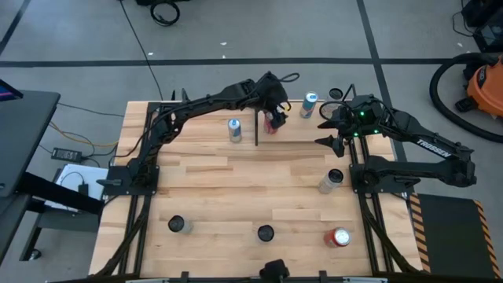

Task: Place canned beverage on shelf
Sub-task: Put the left red soda can on the shelf

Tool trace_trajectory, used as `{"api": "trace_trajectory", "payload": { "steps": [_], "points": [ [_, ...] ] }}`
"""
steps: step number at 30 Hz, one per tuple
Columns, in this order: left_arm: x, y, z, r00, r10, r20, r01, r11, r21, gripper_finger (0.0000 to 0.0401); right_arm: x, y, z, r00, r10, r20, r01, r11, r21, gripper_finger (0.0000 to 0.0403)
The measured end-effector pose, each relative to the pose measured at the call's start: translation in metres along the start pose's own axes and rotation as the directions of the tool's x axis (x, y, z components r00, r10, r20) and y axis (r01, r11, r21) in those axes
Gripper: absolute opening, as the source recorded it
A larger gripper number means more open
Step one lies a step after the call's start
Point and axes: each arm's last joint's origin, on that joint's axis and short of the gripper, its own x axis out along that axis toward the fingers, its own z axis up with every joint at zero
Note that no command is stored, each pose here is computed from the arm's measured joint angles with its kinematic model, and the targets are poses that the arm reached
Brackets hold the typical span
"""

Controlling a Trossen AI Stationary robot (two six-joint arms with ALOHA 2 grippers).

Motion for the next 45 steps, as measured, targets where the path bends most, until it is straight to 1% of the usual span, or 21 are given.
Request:
{"api": "trace_trajectory", "payload": {
  "steps": [6, 10, 13, 15, 17, 22, 25, 28, 32, 34, 36, 38, 40, 43, 45],
  "points": [
    [-0.012, 0.005, 0.014, 0.999, 0.012, 0.053, -0.008, 0.998, -0.062, 0.0357, 0.002, -0.001, 0.002, 1.000, -0.003, 0.006, 0.003, 0.999, -0.039, 0.0305],
    [-0.028, 0.006, 0.030, 0.996, 0.013, 0.092, -0.003, 0.995, -0.103, 0.0357, 0.008, -0.002, 0.005, 1.000, -0.011, 0.009, 0.012, 0.999, -0.040, 0.0305],
    [-0.045, 0.005, 0.042, 0.993, -0.020, 0.115, 0.032, 0.994, -0.103, 0.0357, 0.014, -0.004, 0.011, 0.999, -0.007, 0.031, 0.009, 0.999, -0.040, 0.0305],
    [-0.055, 0.003, 0.047, 0.986, -0.053, 0.159, 0.069, 0.993, -0.093, 0.0357, 0.018, -0.005, 0.014, 0.999, -0.004, 0.048, 0.006, 0.999, -0.048, 0.0305],
    [-0.067, 0.003, 0.050, 0.983, -0.079, 0.167, 0.094, 0.992, -0.084, 0.0357, 0.023, -0.006, 0.017, 0.999, -0.004, 0.053, 0.006, 0.999, -0.051, 0.0305],
    [-0.102, 0.005, 0.058, 0.978, -0.090, 0.186, 0.105, 0.992, -0.073, 0.0357, 0.036, -0.009, 0.023, 0.998, -0.001, 0.062, 0.004, 0.999, -0.050, 0.0305],
    [-0.119, 0.005, 0.061, 0.974, -0.095, 0.204, 0.108, 0.992, -0.058, 0.0357, 0.044, -0.010, 0.026, 0.998, 0.006, 0.068, 0.000, 0.995, -0.099, 0.0308],
    [-0.135, 0.007, 0.065, 0.969, -0.101, 0.226, 0.117, 0.992, -0.056, 0.0357, 0.051, -0.011, 0.032, 0.995, 0.013, 0.102, -0.001, 0.992, -0.124, 0.0322],
    [-0.153, 0.007, 0.066, 0.966, -0.115, 0.231, 0.131, 0.990, -0.058, 0.0357, 0.060, -0.013, 0.038, 0.991, 0.018, 0.130, 0.000, 0.990, -0.140, 0.0360],
    [-0.161, 0.007, 0.067, 0.962, -0.122, 0.243, 0.138, 0.989, -0.052, 0.0357, 0.064, -0.014, 0.041, 0.989, 0.019, 0.147, 0.006, 0.985, -0.171, 0.0383],
    [-0.169, 0.007, 0.068, 0.959, -0.125, 0.255, 0.142, 0.989, -0.049, 0.0357, 0.069, -0.016, 0.044, 0.985, 0.017, 0.171, 0.016, 0.981, -0.191, 0.0395],
    [-0.177, 0.006, 0.069, 0.957, -0.125, 0.262, 0.142, 0.989, -0.046, 0.0357, 0.073, -0.017, 0.048, 0.980, 0.015, 0.201, 0.028, 0.977, -0.209, 0.0394],
    [-0.187, 0.008, 0.069, 0.954, -0.122, 0.272, 0.140, 0.989, -0.046, 0.0357, 0.079, -0.018, 0.052, 0.974, 0.016, 0.225, 0.045, 0.964, -0.263, 0.0386],
    [-0.200, 0.008, 0.070, 0.951, -0.120, 0.284, 0.142, 0.988, -0.057, 0.0357, 0.093, -0.022, 0.054, 0.975, 0.016, 0.223, 0.064, 0.936, -0.346, 0.0380],
    [-0.209, 0.010, 0.069, 0.951, -0.119, 0.287, 0.145, 0.987, -0.072, 0.0357, 0.105, -0.026, 0.054, 0.977, 0.008, 0.215, 0.074, 0.926, -0.370, 0.0378]
  ]
}}
